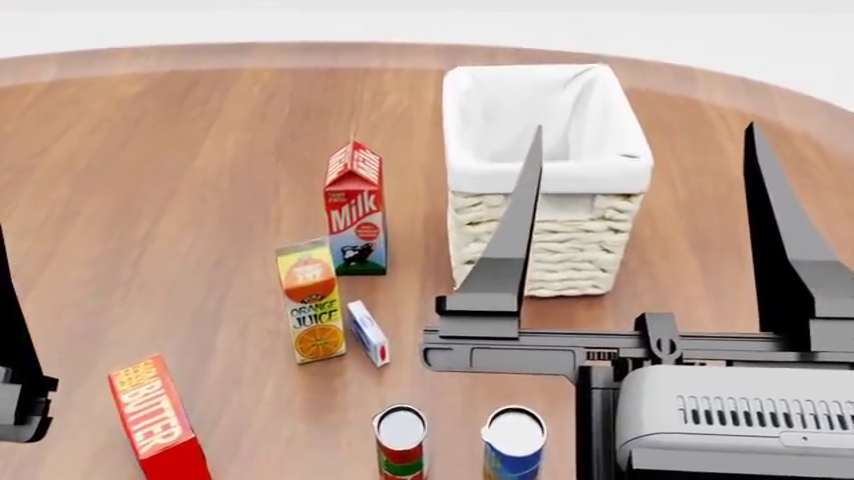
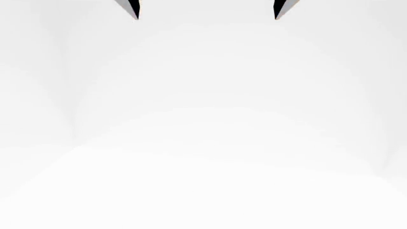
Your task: Pick up the alphabet soup and the tomato sauce, and put them in the basket.
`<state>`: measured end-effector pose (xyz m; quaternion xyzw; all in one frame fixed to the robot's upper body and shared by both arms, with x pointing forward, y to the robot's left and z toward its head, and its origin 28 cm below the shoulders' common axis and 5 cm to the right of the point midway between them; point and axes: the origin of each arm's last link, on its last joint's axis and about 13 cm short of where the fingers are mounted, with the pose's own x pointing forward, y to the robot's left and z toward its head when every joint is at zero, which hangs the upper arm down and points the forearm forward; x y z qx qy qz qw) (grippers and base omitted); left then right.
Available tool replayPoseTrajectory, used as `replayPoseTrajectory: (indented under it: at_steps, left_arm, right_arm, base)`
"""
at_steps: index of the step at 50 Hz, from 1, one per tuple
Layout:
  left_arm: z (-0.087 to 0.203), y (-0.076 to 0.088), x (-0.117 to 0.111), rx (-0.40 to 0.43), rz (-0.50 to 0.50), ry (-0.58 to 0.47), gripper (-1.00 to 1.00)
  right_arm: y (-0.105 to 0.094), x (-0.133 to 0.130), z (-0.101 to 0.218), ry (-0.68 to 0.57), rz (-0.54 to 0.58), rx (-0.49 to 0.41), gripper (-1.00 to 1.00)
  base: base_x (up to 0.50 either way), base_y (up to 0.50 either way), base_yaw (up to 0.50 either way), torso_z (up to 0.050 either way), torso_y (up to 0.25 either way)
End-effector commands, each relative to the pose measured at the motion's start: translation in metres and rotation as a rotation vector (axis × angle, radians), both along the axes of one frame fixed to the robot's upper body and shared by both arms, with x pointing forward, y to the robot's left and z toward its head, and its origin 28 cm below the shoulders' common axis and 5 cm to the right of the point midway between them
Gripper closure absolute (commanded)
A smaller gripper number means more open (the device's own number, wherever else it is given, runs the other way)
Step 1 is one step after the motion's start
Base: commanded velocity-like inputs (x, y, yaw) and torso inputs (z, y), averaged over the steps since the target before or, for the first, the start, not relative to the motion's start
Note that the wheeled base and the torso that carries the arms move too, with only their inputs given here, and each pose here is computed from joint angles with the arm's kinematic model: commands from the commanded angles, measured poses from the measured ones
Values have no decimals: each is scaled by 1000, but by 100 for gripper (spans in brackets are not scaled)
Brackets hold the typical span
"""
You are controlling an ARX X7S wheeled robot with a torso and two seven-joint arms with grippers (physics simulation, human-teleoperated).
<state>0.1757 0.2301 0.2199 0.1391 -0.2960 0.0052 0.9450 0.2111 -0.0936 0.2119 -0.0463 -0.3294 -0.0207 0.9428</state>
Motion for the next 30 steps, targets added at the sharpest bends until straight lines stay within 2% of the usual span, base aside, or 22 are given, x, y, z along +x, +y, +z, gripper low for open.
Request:
replayPoseTrajectory:
  at_steps: [1, 11, 17, 30]
  left_arm:
    - [-1, 0, -1, 0, 0, 0, -100]
    - [-1, 0, -1, 0, 0, 1, -100]
    - [-2, 0, -1, -1, 0, 1, -100]
    - [-3, 0, -2, -2, 2, 2, -100]
  right_arm:
    - [1, -1, 0, -1, 1, -5, -100]
    - [1, 0, -11, 2, 1, -4, -100]
    - [1, -1, -2, 4, 6, -1, -100]
    - [1, -1, -3, 7, 6, -3, -100]
  base:
    - [316, 0, 0, 0, 0]
    - [319, 0, 0, 0, 0]
    - [317, 0, 0, 0, 0]
    - [315, 0, 0, 0, 1]
